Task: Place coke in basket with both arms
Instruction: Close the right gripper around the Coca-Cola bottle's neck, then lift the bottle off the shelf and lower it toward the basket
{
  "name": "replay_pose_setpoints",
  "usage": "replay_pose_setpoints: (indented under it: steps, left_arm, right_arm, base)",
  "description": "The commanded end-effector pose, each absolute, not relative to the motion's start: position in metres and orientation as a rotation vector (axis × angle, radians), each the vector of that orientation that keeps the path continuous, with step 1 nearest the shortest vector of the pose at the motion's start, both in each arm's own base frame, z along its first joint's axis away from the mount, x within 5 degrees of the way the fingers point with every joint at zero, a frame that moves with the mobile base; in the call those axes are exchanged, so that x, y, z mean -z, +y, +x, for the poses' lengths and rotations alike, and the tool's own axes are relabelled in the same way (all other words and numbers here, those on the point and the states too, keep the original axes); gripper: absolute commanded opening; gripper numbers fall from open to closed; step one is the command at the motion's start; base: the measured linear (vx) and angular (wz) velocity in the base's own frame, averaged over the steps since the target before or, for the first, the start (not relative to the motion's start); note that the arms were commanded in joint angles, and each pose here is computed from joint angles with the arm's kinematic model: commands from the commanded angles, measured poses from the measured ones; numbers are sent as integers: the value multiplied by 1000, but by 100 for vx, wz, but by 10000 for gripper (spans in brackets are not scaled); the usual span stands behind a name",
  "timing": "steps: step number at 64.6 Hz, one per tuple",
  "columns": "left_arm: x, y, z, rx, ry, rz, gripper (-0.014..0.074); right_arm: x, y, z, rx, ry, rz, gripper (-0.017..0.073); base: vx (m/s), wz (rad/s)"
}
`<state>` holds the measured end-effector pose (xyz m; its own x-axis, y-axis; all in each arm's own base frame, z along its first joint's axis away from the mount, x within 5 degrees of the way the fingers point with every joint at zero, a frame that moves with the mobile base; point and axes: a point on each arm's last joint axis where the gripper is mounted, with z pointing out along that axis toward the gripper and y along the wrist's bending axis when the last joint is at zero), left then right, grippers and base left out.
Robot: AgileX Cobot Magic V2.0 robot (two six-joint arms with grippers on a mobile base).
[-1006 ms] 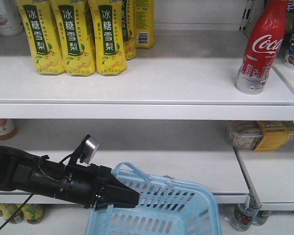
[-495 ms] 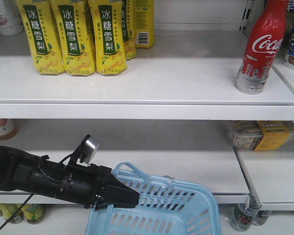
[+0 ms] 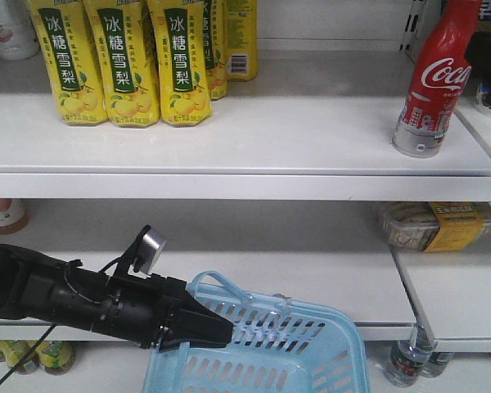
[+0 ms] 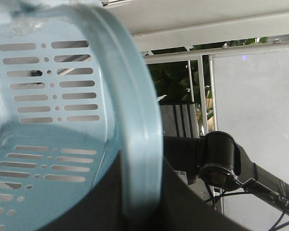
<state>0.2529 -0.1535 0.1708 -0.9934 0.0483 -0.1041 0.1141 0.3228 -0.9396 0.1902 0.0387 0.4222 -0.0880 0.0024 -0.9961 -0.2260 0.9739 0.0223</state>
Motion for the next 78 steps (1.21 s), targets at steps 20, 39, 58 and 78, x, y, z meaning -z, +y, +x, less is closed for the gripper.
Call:
replay_pose_setpoints:
  steps: [20, 39, 58, 78]
  left_arm:
    - [-197, -157, 255, 1879, 2355, 187, -6]
    - [-197, -157, 255, 1879, 2355, 187, -6]
    - [-197, -157, 255, 1879, 2355, 187, -6]
    - [-197, -157, 255, 1879, 2355, 187, -6]
  right_arm:
    - [-446, 44, 235, -171, 1549, -147, 515]
    - [-450, 49, 269, -191, 1562, -115, 507]
    - [-447, 50, 277, -201, 1588, -111, 150]
    - [-465, 46, 239, -204, 1595, -154, -9]
  base:
    - [0, 0]
    - [0, 0]
    - [0, 0]
    - [0, 0]
